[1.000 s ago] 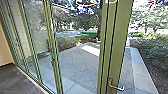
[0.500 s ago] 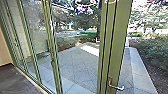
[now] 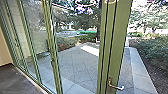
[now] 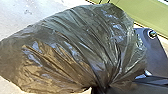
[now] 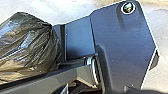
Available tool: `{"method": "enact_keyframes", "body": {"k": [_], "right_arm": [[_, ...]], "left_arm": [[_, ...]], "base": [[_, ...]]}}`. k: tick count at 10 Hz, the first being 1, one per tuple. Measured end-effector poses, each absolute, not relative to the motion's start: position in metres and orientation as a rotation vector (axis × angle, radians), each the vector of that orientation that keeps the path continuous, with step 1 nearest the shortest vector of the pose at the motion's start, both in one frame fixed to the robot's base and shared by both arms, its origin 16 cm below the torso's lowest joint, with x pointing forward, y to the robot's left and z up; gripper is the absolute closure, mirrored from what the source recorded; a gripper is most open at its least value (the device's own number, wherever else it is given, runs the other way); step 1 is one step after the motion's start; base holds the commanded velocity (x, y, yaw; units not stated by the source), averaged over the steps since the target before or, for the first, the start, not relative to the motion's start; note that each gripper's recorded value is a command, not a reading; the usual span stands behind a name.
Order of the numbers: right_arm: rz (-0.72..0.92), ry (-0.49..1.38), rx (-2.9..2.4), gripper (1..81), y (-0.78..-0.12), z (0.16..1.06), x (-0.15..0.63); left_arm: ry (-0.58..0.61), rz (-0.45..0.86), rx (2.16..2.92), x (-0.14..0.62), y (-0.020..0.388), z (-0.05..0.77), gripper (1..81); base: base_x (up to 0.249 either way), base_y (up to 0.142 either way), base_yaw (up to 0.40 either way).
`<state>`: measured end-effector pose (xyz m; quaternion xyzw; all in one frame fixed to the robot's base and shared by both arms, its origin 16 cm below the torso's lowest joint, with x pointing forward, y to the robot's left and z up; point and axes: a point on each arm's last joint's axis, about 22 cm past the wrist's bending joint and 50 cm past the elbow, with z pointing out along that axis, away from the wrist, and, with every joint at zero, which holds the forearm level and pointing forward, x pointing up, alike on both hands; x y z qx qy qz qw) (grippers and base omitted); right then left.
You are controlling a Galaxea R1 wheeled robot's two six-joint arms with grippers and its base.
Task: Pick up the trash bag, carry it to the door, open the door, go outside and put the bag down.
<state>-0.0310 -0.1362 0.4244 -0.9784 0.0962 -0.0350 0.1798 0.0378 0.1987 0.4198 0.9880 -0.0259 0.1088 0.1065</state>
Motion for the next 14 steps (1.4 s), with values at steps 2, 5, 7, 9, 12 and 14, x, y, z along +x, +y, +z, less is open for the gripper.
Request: {"method": "enact_keyframes", "body": {"k": [2, 5, 7, 9, 12, 14], "right_arm": [[-0.096, 0.273, -2.759, 1.0, -0.140, 0.425, -0.032], [-0.076, 0.278, -2.680, 1.0, -0.127, 0.437, -0.037], [-0.069, 0.284, -2.607, 1.0, -0.120, 0.453, -0.037], [-0.065, 0.289, -2.547, 1.0, -0.126, 0.472, -0.036], [-0.056, 0.301, -2.466, 1.0, -0.135, 0.507, -0.038], [-0.060, 0.313, -2.408, 1.0, -0.141, 0.537, -0.036]], "left_arm": [[-0.083, 0.272, 2.909, 0.030, 0.203, 0.419, 81.1], [-0.082, 0.256, 2.905, 0.022, 0.208, 0.418, 81.1], [-0.081, 0.252, 2.885, 0.020, 0.207, 0.420, 81.1], [-0.073, 0.242, 2.864, 0.014, 0.210, 0.422, 81.1], [-0.055, 0.231, 2.831, 0.008, 0.211, 0.427, 81.1], [-0.053, 0.232, 2.825, 0.008, 0.209, 0.427, 81.1]], "base": [[0.000, 0.000, 0.000], [0.000, 0.000, 0.000], [0.000, 0.000, 0.000], [0.000, 0.000, 0.000], [0.000, 0.000, 0.000], [0.000, 0.000, 0.000]]}}
